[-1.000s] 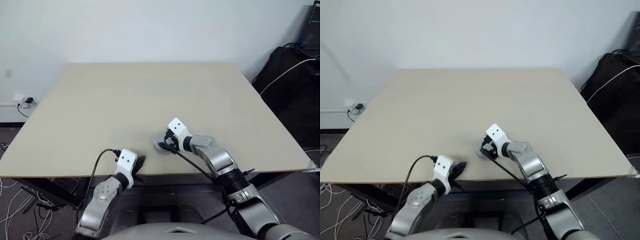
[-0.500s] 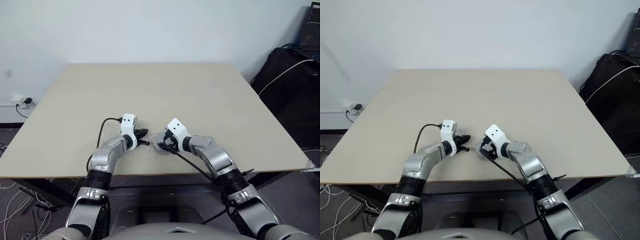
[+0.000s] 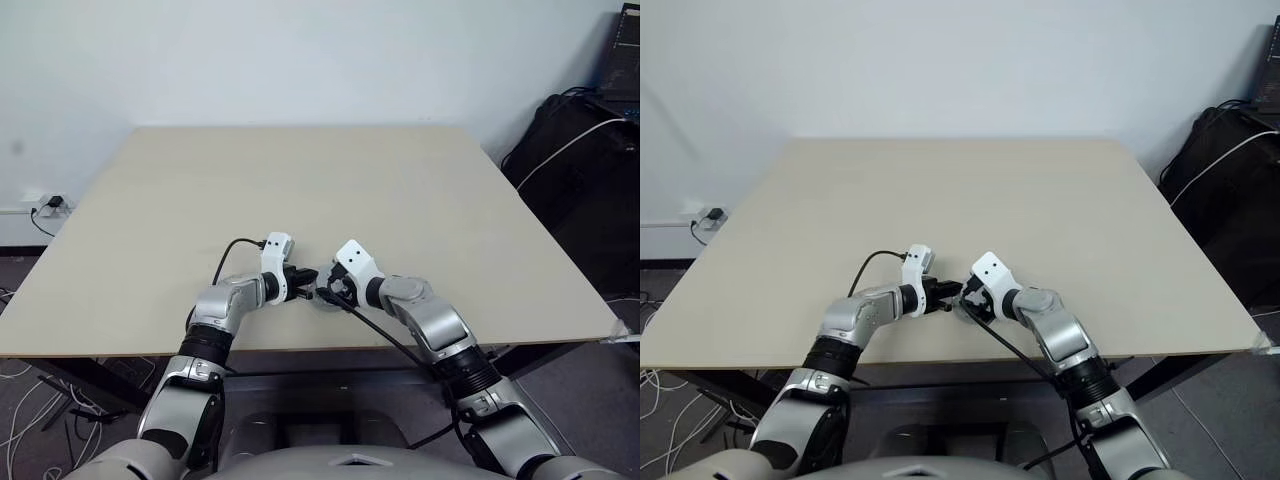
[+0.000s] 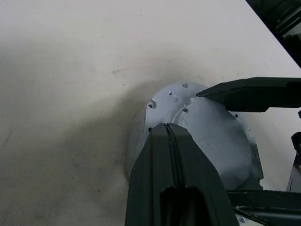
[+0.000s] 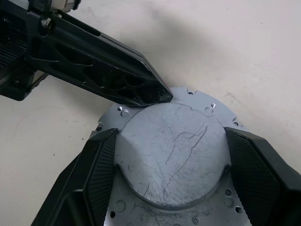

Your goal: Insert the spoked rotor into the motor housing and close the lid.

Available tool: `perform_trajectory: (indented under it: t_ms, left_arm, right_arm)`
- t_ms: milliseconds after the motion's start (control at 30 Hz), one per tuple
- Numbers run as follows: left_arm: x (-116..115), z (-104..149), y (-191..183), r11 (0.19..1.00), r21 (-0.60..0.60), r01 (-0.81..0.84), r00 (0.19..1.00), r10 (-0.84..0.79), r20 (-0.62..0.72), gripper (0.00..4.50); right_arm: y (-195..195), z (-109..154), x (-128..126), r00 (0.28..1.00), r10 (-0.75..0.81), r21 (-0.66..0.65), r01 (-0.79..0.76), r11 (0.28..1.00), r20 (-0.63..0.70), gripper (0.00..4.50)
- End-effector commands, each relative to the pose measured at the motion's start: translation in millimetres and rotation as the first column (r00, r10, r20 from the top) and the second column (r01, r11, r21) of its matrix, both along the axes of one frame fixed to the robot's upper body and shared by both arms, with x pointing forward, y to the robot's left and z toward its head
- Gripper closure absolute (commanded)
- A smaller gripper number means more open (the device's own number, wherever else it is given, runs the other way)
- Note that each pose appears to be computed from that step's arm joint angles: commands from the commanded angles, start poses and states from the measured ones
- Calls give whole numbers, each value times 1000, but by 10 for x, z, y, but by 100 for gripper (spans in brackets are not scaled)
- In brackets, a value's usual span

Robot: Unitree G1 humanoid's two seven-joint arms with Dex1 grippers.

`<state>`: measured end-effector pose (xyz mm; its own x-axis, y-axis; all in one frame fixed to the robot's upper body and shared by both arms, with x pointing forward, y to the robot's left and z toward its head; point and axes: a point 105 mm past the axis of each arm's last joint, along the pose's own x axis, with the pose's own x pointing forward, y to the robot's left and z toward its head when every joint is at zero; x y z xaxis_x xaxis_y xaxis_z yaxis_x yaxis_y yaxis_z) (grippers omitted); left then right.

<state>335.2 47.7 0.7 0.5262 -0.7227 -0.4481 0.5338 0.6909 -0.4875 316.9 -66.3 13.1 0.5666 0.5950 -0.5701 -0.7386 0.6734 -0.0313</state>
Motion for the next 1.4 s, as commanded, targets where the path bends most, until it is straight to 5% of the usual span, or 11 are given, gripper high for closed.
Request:
perform_trajectory:
  t_ms: [33,167,200,267,567,833,1100,1400]
  left_arm:
    - [-31,-5,-88,999,18,49,999,-49,-11,450]
    - [-102,-34,-151,996,13,87,996,-87,-27,450]
    - [-107,-33,-156,996,12,89,996,-89,-27,450]
    - [-110,-32,-159,996,11,89,996,-88,-27,450]
    - [-164,-63,-121,996,10,86,996,-86,-38,450]
    - [-190,-76,-128,996,8,87,995,-87,-39,450]
    - [-161,-66,-121,997,5,73,997,-73,-21,450]
    - [-150,-42,-94,998,-8,59,998,-59,-4,450]
  right_arm:
    - [8,-4,-32,1000,14,-2,-14,1000,-10,132]
    - [29,38,-43,1000,24,32,-24,999,-11,132]
    - [9,33,-47,1000,19,27,-18,999,-21,57]
    - [-30,31,-75,999,21,20,-21,1000,-34,2]
    - [-385,147,-316,998,22,23,-21,1000,-58,2]
    - [-594,568,-188,985,-170,310,162,937,-1,2]
    - [-511,226,-67,868,-366,421,486,766,-337,2]
    - [-225,99,-113,821,-299,432,523,734,-487,2]
